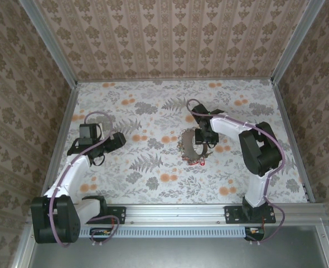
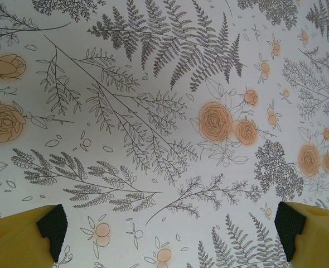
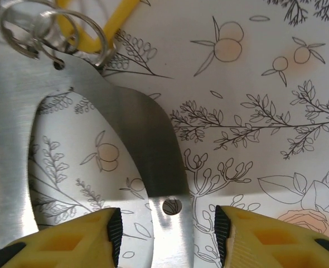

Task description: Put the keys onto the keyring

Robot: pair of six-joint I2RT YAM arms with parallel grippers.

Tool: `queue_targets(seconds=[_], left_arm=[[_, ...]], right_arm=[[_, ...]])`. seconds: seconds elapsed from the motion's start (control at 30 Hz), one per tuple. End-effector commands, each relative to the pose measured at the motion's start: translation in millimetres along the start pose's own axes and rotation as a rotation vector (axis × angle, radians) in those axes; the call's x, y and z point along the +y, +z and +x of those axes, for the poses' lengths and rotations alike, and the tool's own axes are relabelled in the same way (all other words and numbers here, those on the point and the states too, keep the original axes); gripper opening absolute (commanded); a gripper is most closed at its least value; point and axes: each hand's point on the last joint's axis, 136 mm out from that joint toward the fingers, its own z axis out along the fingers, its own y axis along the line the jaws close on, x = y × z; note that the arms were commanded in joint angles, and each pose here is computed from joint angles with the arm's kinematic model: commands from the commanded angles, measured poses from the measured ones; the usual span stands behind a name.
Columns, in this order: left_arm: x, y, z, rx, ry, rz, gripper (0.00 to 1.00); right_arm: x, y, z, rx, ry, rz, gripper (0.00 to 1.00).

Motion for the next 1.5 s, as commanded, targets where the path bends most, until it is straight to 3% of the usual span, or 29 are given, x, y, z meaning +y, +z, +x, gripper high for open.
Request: queue_targets(seconds=[0.0,0.17,0.57,0.8,1.2,1.47], left_arm=[[-0.8,-1.0,0.4,0.004,-0.01,0.009,0.99],[-0.8,-0.1,1.1,0.007,-0.012,0.011,0.99],[-1.8,2.1,2.1,0.022,-0.028,0.018,0.99],[-3.4,-0.2,-0.8,0.022,-0.029,0.018,0.99],[-8.7,-9.9,-19.0,-0.023,-0.016,0.009,0.99],[2.2,-27.9,-32.4,-0.111,-0.03,-0.047,1.0]], right_arm=[[-6.2,2.1,10.1,0.061,-0.003,0.032,0.49],[-4.9,15.4,25.3,0.122,0.031,0.018,0.43],[-11.2,19.9,29.4,0.123,0.036,0.043,0.25],[-10.5,-20.6,-2.3,-0.054,-0.018,0.015,0.23],[-34.3,-107.4,-46.3,-0.316,-0.212,0.235,0.14],[9.3,-178.2,-61.5,-0.547,-0.449,0.394,0.12]])
